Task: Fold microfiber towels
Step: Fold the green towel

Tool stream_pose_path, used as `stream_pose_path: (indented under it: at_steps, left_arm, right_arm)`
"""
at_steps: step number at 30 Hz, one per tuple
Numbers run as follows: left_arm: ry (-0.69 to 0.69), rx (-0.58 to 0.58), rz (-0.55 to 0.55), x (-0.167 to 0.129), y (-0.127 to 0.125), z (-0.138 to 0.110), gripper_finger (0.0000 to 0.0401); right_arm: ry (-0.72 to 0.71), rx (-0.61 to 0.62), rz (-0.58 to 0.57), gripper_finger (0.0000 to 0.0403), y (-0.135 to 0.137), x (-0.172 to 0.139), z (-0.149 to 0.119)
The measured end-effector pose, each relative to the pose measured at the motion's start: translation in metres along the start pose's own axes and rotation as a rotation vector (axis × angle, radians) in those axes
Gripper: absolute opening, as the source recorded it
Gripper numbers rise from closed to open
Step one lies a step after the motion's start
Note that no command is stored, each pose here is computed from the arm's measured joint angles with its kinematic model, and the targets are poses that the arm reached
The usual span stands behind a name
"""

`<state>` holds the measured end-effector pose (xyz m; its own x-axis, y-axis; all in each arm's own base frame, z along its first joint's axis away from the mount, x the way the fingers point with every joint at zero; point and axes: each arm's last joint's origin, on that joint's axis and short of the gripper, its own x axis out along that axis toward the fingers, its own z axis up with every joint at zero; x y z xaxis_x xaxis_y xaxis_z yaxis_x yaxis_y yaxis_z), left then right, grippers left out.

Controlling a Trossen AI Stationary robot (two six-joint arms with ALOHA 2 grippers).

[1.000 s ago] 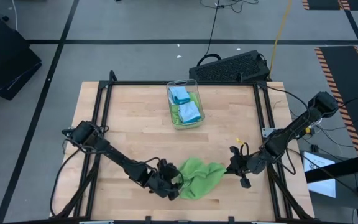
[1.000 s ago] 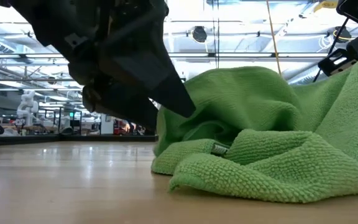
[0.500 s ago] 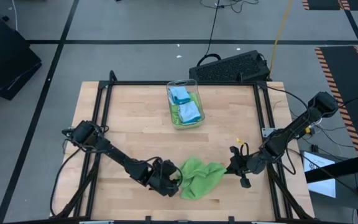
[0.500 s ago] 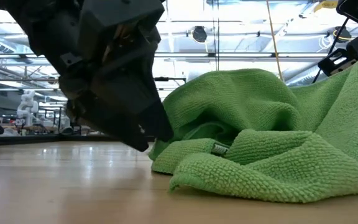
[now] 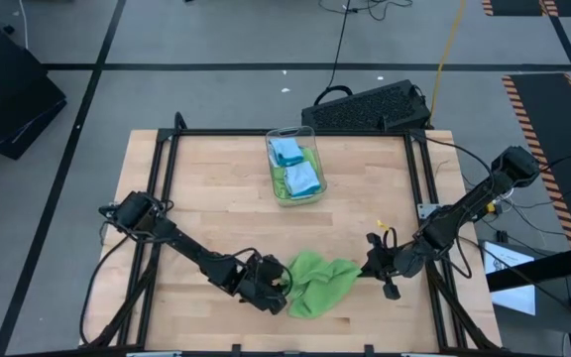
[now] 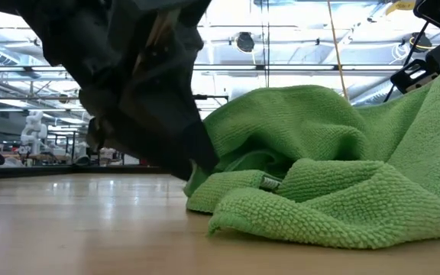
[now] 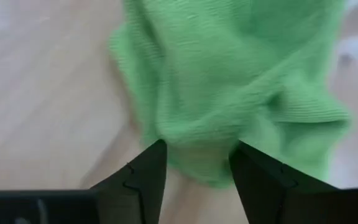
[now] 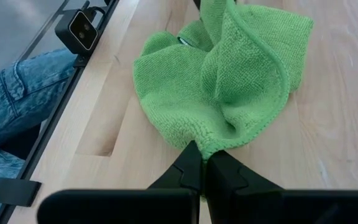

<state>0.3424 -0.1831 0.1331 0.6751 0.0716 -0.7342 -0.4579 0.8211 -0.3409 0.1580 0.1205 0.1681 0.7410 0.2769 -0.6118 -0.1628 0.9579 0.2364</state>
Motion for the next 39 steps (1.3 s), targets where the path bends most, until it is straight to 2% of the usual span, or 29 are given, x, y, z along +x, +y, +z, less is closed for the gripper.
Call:
stream_pose_path:
  at_steps: [4,9,18,22,27,31,39]
  left_arm:
    - [-0.005,-0.002,-0.045,0.003,-0.004,-0.001,0.0169]
    - [0.043,0.015,-0.032,0.017,0.001,-0.010,0.0170]
    - [0.077,0.040,-0.046,0.024,0.008,0.002,0.0164]
    - [0.081,0.046,-0.051,0.022,0.007,0.001,0.0130]
    - [0.098,0.047,-0.064,0.020,0.004,-0.003,0.0061]
    - [0.125,0.103,-0.061,0.017,0.000,-0.005,0.0012]
    - [0.191,0.162,0.019,0.008,-0.007,-0.004,0.0015]
  right_arm:
    - [0.000,0.000,0.000,0.0002,0.000,0.000,0.000]
    - [-0.005,0.002,0.003,0.0002,0.000,0.000,0.000]
    - [-0.007,0.002,0.004,0.0002,0.000,0.000,0.001]
    - [-0.005,0.001,0.003,0.0002,0.000,0.000,0.001]
    - [-0.002,0.000,0.001,0.0002,0.000,0.000,0.000]
    - [0.001,-0.001,0.000,0.0002,0.000,0.000,0.000]
    - [0.015,-0.004,-0.005,0.0002,-0.001,0.000,-0.001]
